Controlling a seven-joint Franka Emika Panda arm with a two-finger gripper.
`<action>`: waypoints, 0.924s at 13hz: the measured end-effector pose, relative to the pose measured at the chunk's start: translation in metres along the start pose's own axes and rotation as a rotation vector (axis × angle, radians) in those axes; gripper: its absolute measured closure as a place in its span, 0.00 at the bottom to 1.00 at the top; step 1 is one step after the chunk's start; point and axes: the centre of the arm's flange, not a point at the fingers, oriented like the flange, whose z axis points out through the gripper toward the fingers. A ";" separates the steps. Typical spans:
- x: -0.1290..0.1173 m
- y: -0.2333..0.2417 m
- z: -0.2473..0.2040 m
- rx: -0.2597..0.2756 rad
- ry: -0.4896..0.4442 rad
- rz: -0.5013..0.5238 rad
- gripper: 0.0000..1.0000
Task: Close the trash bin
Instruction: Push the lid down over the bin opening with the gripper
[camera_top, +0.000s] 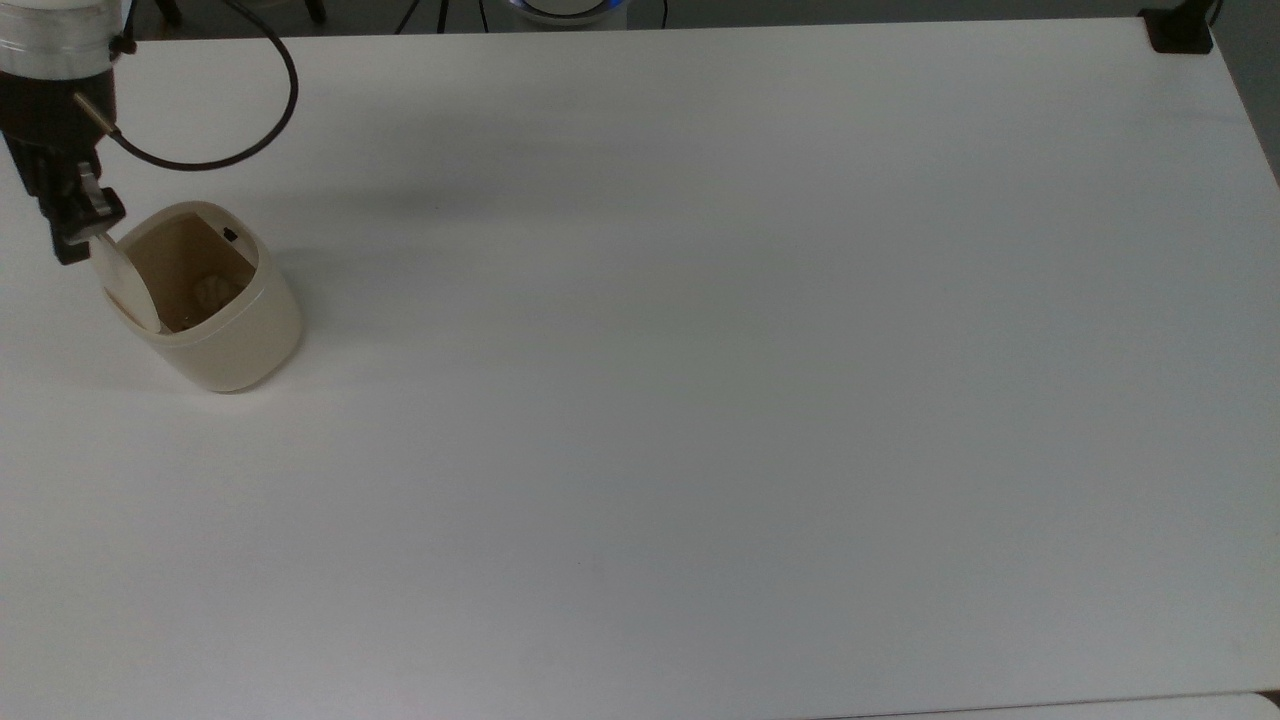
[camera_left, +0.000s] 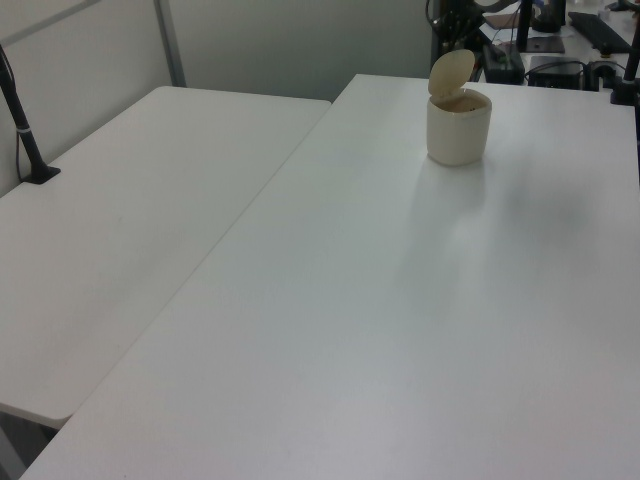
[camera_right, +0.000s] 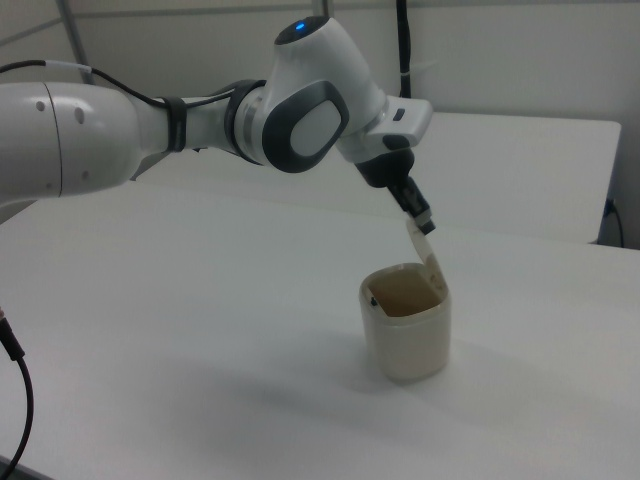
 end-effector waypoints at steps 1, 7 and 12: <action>-0.006 -0.004 0.004 -0.010 -0.035 -0.012 0.99; -0.034 -0.013 0.025 -0.050 -0.186 -0.092 0.99; -0.058 -0.021 0.057 -0.066 -0.247 -0.137 0.99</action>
